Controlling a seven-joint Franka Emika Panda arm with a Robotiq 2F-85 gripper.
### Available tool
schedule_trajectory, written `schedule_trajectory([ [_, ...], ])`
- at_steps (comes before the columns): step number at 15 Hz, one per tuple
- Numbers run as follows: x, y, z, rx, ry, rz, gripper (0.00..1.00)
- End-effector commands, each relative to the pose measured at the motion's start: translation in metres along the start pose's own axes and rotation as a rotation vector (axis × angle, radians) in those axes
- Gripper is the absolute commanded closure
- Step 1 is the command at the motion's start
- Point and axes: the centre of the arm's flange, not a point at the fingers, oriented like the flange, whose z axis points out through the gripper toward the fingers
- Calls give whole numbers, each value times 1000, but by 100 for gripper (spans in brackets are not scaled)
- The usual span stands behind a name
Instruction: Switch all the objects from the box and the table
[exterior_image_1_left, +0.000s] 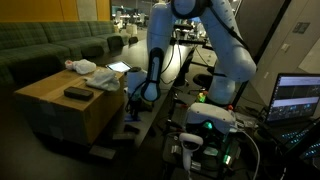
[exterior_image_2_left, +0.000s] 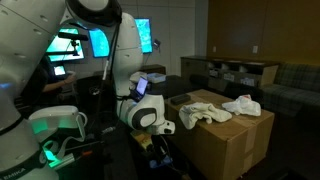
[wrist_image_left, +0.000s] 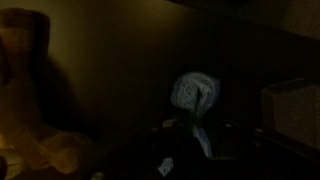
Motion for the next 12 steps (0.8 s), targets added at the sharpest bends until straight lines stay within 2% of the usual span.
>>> schedule_trajectory([
  [1,12,7,18,-26,26,1,89],
  [3,12,14,24,-38,32,13,86],
  [4,13,18,24,-44,35,21,67],
  [5,13,22,27,-50,40,28,53],
  [7,12,29,26,-58,48,41,41],
  [10,8,36,21,-65,68,53,16],
  [12,5,36,14,-65,98,57,2],
])
